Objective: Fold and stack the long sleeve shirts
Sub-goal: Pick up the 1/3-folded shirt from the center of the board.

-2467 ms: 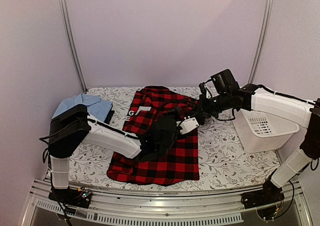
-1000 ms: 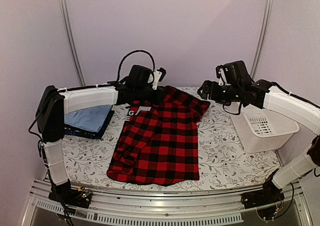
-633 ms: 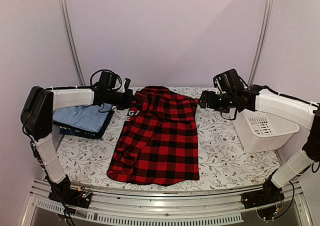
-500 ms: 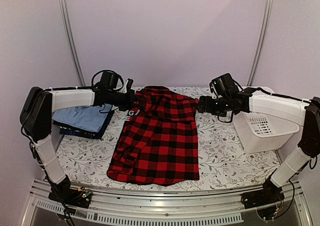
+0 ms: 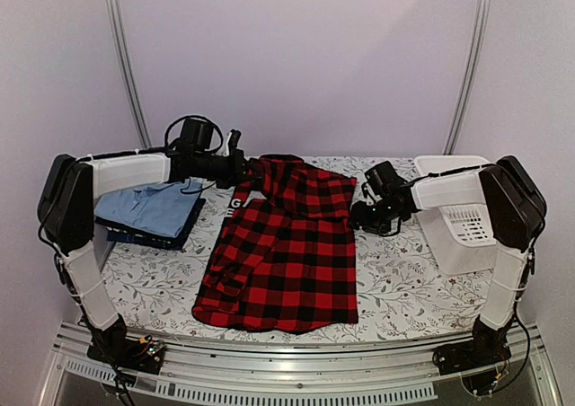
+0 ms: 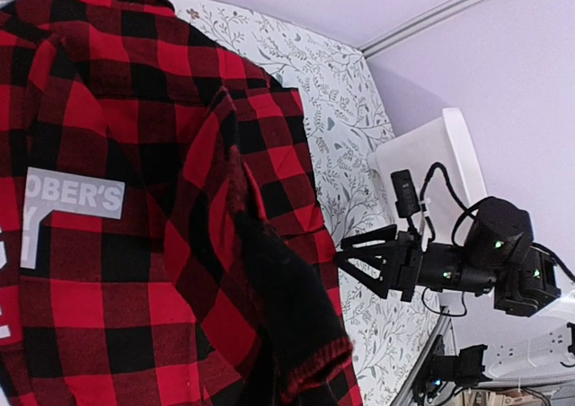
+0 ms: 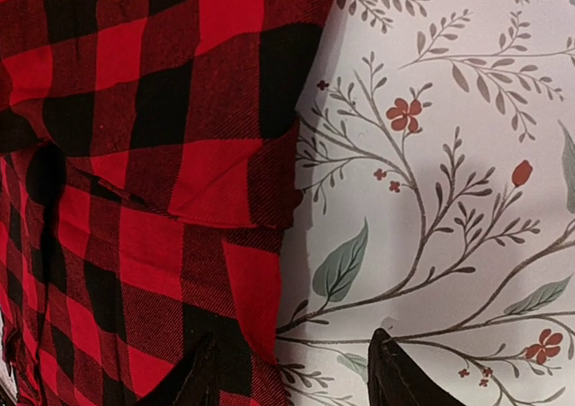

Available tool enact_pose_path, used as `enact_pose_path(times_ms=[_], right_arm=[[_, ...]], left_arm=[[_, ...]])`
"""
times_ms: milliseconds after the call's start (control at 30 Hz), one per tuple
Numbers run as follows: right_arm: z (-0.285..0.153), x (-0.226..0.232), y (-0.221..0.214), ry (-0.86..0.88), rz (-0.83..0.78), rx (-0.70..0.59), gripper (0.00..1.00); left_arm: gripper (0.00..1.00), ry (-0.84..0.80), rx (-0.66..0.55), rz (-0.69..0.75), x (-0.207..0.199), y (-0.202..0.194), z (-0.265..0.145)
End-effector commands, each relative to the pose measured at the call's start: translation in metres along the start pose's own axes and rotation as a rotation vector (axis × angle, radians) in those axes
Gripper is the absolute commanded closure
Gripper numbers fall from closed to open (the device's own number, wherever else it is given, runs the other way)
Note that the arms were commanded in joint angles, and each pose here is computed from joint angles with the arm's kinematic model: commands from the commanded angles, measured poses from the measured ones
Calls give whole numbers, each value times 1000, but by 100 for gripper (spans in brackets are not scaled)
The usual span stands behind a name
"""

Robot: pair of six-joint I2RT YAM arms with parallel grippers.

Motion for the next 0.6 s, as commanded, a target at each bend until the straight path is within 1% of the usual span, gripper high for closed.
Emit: enact_pose_path(times_ms=[0, 100, 167, 233, 267, 300, 333, 400, 500, 567], right_arm=[[17, 4, 4, 55, 4, 14, 47], [29, -1, 1, 50, 14, 32, 56], [35, -4, 1, 42, 23, 39, 66], [39, -11, 4, 25, 39, 43, 81], [41, -17, 6, 15, 51, 43, 84], [41, -23, 10, 6, 65, 38, 92], [41, -29, 15, -3, 80, 32, 96], [41, -43, 24, -21, 104, 26, 100], [40, -56, 36, -41, 119, 15, 100], [37, -55, 44, -44, 104, 6, 100]], left_arm=[[100, -42, -9, 24, -11, 16, 5], [100, -62, -4, 24, -14, 23, 12], [100, -71, -4, 25, -17, 26, 15], [100, -80, -6, 23, -18, 30, 20], [100, -92, -9, 24, -21, 33, 21], [100, -100, -12, 21, -22, 34, 23], [100, -111, -17, 22, -24, 37, 25], [100, -138, -24, 19, -28, 41, 30], [100, -162, -36, 19, -33, 48, 38], [100, -171, -42, 17, -34, 52, 45]])
Point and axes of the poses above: each gripper's point midway between its finger pads, its own z axis out along the fingers, its own x axis along the line the jaws close on, y = z × x, the point moved 10 cm from there along -z, back along the fingers, and after that the axes turned 5 degrees about z, right-handed, at the moved point
